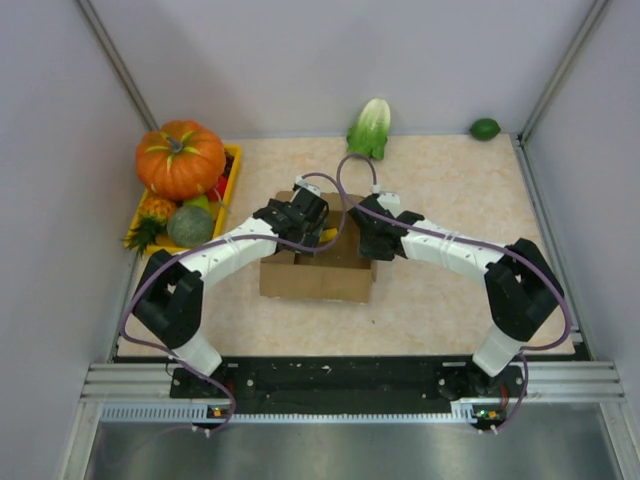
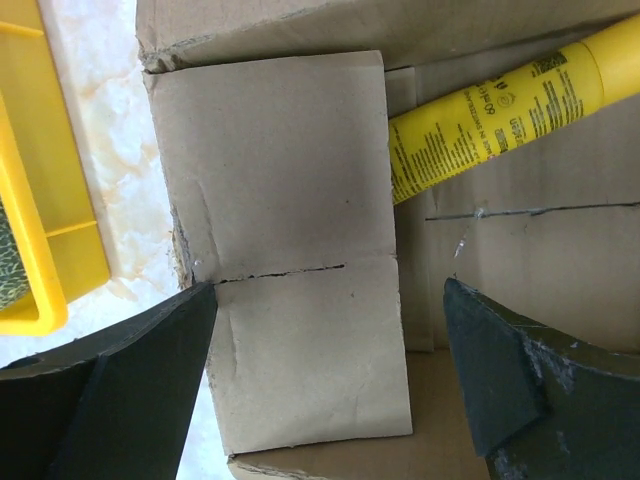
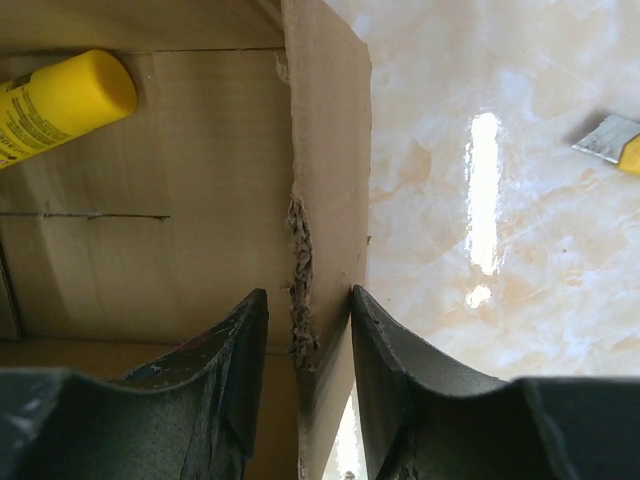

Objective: Unpack the express box

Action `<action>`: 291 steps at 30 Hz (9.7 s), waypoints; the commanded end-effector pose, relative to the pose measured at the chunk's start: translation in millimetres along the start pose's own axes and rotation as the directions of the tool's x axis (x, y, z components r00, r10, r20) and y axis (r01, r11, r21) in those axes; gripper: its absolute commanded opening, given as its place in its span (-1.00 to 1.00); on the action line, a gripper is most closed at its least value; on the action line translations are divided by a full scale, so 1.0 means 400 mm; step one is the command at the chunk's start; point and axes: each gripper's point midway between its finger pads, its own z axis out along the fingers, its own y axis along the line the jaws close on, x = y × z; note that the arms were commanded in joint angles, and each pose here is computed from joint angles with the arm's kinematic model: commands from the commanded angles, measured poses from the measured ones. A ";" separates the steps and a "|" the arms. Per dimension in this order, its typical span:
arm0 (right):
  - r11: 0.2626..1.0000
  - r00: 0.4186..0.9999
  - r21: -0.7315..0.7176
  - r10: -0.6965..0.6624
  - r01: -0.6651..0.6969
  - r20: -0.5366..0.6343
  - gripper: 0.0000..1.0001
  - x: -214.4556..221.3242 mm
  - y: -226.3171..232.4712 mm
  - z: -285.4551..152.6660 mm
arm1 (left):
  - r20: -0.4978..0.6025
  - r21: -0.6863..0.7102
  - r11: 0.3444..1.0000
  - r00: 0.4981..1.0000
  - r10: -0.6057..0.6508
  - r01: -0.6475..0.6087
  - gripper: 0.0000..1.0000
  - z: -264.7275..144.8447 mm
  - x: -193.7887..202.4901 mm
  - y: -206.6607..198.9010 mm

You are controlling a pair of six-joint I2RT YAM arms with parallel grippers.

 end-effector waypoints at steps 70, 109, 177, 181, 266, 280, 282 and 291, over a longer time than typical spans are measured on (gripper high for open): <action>0.997 0.998 -0.060 0.035 -0.038 -0.057 -0.36 0.006 0.017 0.042 | -0.044 -0.011 0.877 0.875 -0.481 0.481 -0.54 0.008 -0.002 0.233; 0.976 0.989 -0.172 -0.119 0.132 0.085 0.02 -0.073 0.072 -0.073 | -0.166 0.205 0.891 0.911 -0.377 0.406 -1.00 0.051 -0.031 0.122; 0.691 0.797 -0.398 -0.540 0.603 0.269 0.17 0.070 0.183 0.070 | 0.068 0.172 0.890 0.896 -0.438 0.422 0.46 -0.079 0.009 0.268; 0.696 0.795 -0.392 -0.569 0.601 0.210 0.13 0.092 0.171 0.094 | 0.061 0.209 0.843 0.853 -0.518 0.496 0.46 -0.092 0.011 0.291; 0.976 0.978 0.141 -0.181 0.166 0.102 -0.30 -0.302 -0.348 0.193 | 0.162 0.521 0.724 0.780 -0.604 0.452 0.43 -0.254 -0.069 0.283; 0.995 0.988 0.069 -0.078 0.069 0.132 0.27 -0.341 -0.308 0.043 | -0.032 0.792 0.526 0.882 -0.470 0.309 -0.49 -0.357 0.056 0.033; 0.995 0.988 0.026 -0.095 0.092 0.119 0.18 -0.325 -0.281 0.029 | -0.065 0.803 0.513 0.901 -0.430 0.303 -0.64 -0.360 0.085 -0.013; 0.970 0.978 -0.129 -0.203 0.206 0.040 -0.06 -0.196 -0.149 0.017 | -0.247 0.664 0.573 0.864 -0.439 0.480 -1.00 -0.267 0.185 -0.053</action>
